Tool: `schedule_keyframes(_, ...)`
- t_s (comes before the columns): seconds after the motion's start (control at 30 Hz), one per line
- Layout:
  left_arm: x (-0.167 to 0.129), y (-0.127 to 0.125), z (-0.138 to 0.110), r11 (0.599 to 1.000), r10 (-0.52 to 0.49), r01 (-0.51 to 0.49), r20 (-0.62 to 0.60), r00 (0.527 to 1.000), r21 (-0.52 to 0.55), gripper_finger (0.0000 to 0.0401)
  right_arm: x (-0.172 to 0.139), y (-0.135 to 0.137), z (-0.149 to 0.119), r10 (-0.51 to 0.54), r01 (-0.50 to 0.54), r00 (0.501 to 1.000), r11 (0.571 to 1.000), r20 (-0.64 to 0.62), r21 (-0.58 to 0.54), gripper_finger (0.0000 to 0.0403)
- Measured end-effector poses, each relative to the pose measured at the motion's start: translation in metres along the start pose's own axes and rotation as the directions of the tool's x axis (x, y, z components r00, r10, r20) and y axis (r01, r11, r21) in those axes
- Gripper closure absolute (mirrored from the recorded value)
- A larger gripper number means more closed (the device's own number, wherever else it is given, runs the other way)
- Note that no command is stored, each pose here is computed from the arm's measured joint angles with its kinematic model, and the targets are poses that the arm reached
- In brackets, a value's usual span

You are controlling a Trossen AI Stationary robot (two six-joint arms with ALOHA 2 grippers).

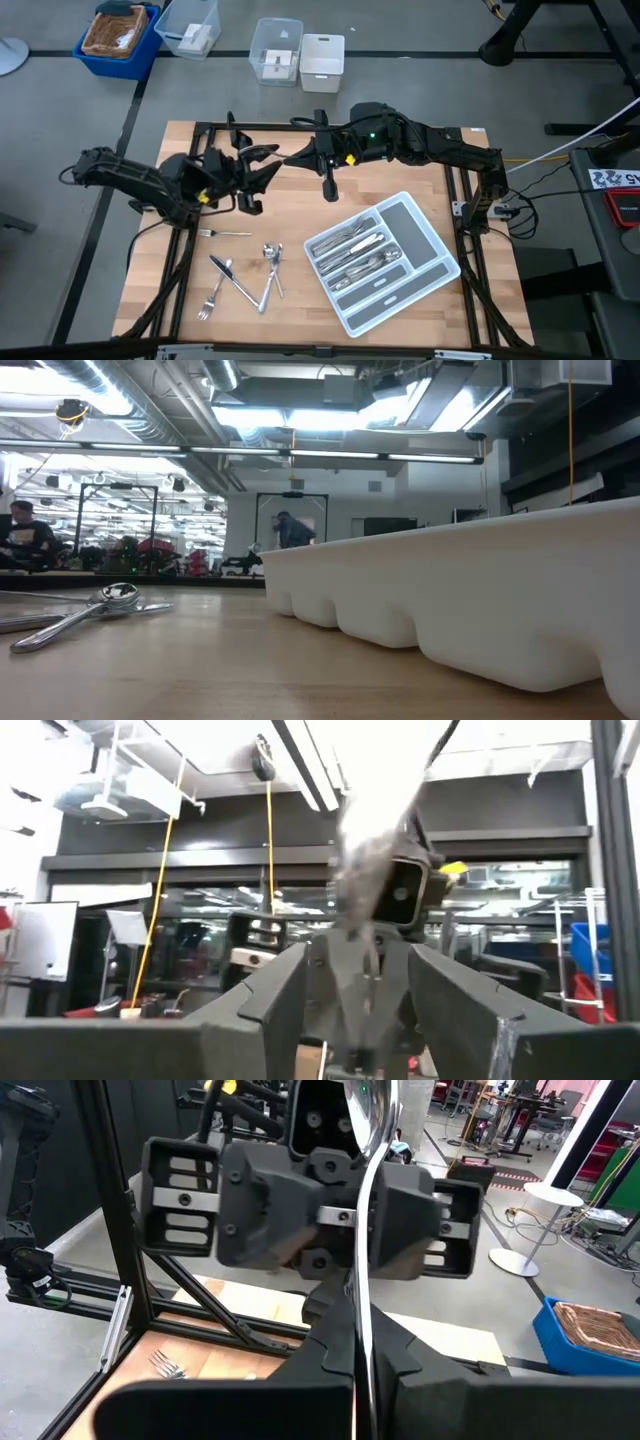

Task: Sort silverware
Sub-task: Put the silver spoon into the silverware tray

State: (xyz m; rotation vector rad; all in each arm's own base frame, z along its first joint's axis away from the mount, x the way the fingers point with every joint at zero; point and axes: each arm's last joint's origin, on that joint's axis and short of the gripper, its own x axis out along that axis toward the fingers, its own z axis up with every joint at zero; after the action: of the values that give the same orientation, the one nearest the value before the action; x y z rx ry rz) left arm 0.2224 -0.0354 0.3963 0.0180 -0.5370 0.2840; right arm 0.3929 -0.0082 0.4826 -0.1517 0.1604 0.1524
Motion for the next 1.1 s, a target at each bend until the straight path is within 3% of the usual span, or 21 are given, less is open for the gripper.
schedule_keyframes(0.5,-0.0003,0.0004,0.0068,0.999,-0.026,0.027,0.072,0.997,-0.017,0.0244,0.0000,0.0000,0.0000,0.000,0.000,1.000,1.000,0.000,0.000,0.0403)
schedule_keyframes(0.67,-0.0003,0.0004,0.0067,1.000,-0.026,0.026,0.071,0.997,0.001,0.0288,0.0000,0.0000,0.0000,0.000,0.000,1.000,1.000,0.000,0.000,0.0403)
schedule_keyframes(0.9,-0.0004,0.0001,0.0072,0.999,-0.032,0.031,0.077,0.997,0.016,0.0384,0.0000,0.0002,0.0000,0.006,-0.006,1.000,1.000,0.001,-0.006,0.0403)
schedule_keyframes(1.1,-0.0004,0.0000,0.0072,0.999,-0.034,0.035,0.077,0.996,-0.013,0.0393,0.0000,0.0005,0.0001,0.008,-0.008,1.000,1.000,0.001,-0.007,0.0403)
